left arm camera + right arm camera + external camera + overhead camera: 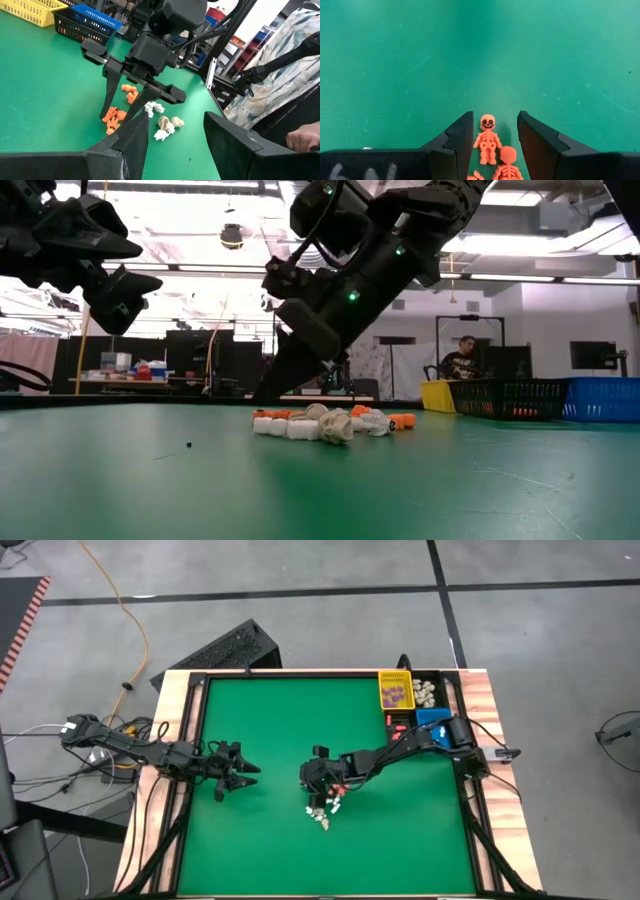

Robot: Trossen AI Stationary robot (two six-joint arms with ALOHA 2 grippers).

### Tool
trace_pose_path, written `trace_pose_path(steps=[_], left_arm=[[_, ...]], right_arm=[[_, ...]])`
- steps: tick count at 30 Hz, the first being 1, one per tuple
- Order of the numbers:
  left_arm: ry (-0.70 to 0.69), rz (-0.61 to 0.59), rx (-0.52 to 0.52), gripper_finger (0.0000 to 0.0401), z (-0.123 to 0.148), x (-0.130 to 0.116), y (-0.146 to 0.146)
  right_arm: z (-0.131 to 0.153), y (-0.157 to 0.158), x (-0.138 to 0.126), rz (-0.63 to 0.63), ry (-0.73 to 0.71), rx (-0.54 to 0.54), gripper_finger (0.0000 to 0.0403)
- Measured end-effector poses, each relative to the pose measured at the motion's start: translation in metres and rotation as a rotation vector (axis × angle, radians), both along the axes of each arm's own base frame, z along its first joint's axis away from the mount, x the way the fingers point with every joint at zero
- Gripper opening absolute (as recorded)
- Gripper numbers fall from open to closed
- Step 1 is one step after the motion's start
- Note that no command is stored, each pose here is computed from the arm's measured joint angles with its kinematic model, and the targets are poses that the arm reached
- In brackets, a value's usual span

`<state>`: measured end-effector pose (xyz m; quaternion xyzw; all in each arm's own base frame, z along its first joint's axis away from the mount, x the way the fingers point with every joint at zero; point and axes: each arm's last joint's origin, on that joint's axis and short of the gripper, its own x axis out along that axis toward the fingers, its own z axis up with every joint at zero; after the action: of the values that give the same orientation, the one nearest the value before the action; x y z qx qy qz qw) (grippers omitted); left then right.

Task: Sort Halloween decoration
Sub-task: Put the orange skeleton toy into the bottom black basket

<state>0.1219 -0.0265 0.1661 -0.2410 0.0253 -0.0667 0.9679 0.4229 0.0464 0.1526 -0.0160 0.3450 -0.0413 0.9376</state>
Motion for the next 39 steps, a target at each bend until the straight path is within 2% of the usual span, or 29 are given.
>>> trace_pose_path(steps=[19,25,31,35,39], left_arm=[[-0.001,0.005,-0.011,0.0180,0.000,0.000,0.000],[0.001,0.011,-0.019,0.0180,0.000,0.000,0.000],[0.006,0.008,-0.025,0.0180,0.000,0.000,0.000],[0.009,0.012,-0.024,0.0180,-0.001,0.000,0.000],[0.008,0.012,-0.025,0.0180,0.000,0.000,0.000]], right_arm=[[0.001,-0.005,0.002,-0.013,-0.017,0.002,0.0171],[-0.019,-0.005,0.006,-0.013,0.014,-0.002,0.0171],[-0.021,-0.004,0.006,-0.017,0.012,0.004,0.0168],[-0.022,-0.004,0.006,-0.020,0.018,0.007,0.0133],[-0.021,-0.004,0.006,-0.040,0.014,0.028,0.0062]])
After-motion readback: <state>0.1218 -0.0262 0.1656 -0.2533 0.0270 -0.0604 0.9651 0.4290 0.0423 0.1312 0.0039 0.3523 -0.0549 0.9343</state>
